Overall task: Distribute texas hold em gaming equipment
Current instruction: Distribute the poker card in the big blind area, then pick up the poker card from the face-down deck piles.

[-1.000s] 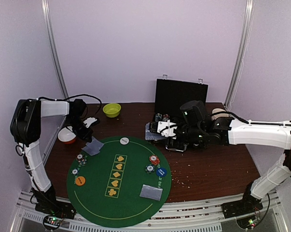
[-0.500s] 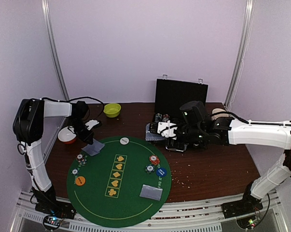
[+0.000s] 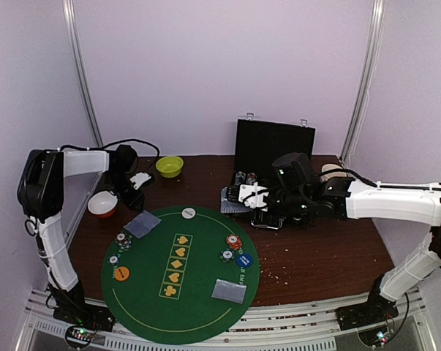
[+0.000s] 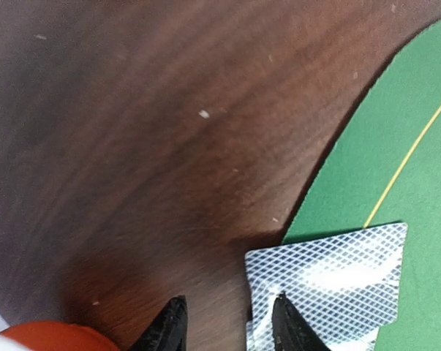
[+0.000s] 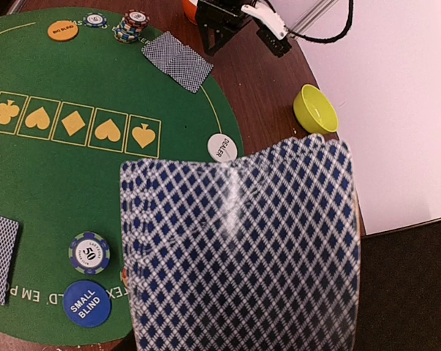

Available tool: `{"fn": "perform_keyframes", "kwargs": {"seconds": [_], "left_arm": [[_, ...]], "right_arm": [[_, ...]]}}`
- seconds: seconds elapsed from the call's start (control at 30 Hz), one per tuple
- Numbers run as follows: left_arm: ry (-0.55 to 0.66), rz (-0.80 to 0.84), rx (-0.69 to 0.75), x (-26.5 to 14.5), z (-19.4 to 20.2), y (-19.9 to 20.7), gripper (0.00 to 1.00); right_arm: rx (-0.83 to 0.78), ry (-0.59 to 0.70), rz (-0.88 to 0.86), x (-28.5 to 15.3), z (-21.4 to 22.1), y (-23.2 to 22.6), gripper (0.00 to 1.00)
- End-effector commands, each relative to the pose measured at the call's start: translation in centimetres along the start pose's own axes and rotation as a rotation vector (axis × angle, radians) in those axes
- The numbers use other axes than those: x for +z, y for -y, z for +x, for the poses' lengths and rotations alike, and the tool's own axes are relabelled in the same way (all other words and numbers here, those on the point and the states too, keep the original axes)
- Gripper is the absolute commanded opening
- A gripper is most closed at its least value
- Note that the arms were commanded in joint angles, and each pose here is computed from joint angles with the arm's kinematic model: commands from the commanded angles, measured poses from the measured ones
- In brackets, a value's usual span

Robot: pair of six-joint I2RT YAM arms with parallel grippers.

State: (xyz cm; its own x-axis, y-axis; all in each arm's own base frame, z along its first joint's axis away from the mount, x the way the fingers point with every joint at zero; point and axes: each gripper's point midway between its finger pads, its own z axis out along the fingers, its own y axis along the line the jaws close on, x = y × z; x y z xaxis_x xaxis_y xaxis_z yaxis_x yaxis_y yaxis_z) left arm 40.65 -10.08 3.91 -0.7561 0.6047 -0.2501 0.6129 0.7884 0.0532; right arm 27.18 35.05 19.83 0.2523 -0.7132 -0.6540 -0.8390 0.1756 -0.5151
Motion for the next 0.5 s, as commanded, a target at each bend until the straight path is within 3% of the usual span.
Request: {"fn": "perform_keyframes", "kwargs": {"seconds": [0.0,0.07,0.13,0.23,0.33,0.47], "left_arm": [[0.19,-0.151,-0.062,-7.2,-4.4,-2.6,0.44],[0.306,-0.183,-0.133,-11.1,-6.3,-2.7,0.46],[0.492,-0.094,-0.137,-15.4,-9.0,0.4,0.53],[0.796,0.146,-0.054,-21.5,-12.0,9.3,0.67],[1.018,0.4,0.033,-25.2,-12.2,18.4,0.8],[1.02,0.611,0.077,-24.7,-11.2,25.5,0.91]], "right_arm": [[0.009,0.008,0.019,-0.8,-0.4,0.6,0.48],[0.01,0.006,0.016,-0.8,-0.4,0.6,0.48],[0.012,0.011,0.016,-0.8,-0.6,0.7,0.48],[0.032,0.033,0.025,-0.8,-1.2,0.9,0.48],[0.049,0.067,0.031,-0.8,-1.9,1.1,0.48],[0.055,0.083,0.027,-0.8,-2.6,1.1,0.48]]}}
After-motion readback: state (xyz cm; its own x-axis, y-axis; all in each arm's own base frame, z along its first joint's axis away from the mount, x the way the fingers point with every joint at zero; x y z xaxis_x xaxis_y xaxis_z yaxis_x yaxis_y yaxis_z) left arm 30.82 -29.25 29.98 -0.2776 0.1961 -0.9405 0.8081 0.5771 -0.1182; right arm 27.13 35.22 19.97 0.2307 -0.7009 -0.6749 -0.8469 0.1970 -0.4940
